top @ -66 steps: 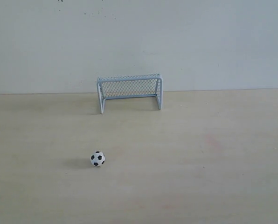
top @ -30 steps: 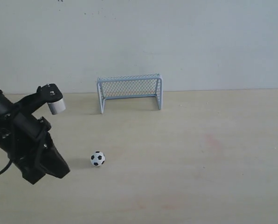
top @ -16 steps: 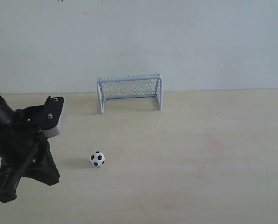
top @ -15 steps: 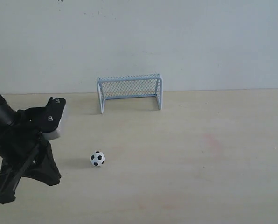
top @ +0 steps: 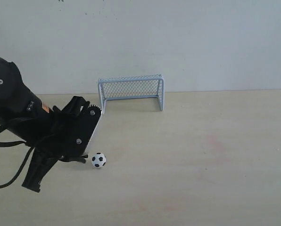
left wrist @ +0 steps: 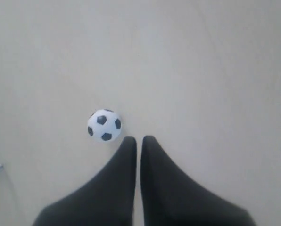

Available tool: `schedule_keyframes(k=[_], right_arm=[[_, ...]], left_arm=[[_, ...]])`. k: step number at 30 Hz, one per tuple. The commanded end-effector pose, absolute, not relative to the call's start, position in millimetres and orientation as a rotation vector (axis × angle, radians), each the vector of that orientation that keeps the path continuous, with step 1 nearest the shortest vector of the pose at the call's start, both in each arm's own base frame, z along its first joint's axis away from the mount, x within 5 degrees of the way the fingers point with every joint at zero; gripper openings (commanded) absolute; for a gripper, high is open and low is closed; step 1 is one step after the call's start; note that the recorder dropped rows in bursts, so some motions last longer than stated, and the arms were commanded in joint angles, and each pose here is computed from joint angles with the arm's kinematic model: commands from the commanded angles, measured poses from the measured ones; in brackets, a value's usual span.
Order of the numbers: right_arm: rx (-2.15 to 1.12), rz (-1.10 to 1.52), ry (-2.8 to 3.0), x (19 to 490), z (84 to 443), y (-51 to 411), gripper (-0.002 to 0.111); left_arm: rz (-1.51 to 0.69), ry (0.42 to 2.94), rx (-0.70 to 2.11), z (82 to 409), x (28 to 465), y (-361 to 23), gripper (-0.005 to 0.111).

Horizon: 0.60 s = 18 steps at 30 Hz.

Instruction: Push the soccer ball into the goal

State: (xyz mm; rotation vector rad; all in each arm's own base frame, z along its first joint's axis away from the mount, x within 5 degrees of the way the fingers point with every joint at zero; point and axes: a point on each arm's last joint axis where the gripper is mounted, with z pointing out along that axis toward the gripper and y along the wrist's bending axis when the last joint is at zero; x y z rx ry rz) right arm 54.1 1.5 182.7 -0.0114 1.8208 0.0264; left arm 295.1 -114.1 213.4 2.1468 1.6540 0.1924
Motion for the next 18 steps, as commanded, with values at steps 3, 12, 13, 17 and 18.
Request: schedule_keyframes(k=[3,12,13,17,18], right_arm=[[-0.013,0.030,1.807,54,184,2,0.000],[-0.013,0.030,1.807,54,184,2,0.000],[-0.013,0.030,1.807,54,184,2,0.000],[-0.013,0.030,1.807,54,184,2,0.000],[-0.013,0.030,1.807,54,184,2,0.000]], left_arm=[[0.269,1.594,2.319,202,298,-109,0.004],[0.335,1.527,2.543,168,307,-102,0.004],[0.332,1.526,2.548,165,308,-103,0.004],[0.334,1.517,2.543,154,313,-105,0.004],[0.337,1.514,2.540,152,314,-105,0.004]])
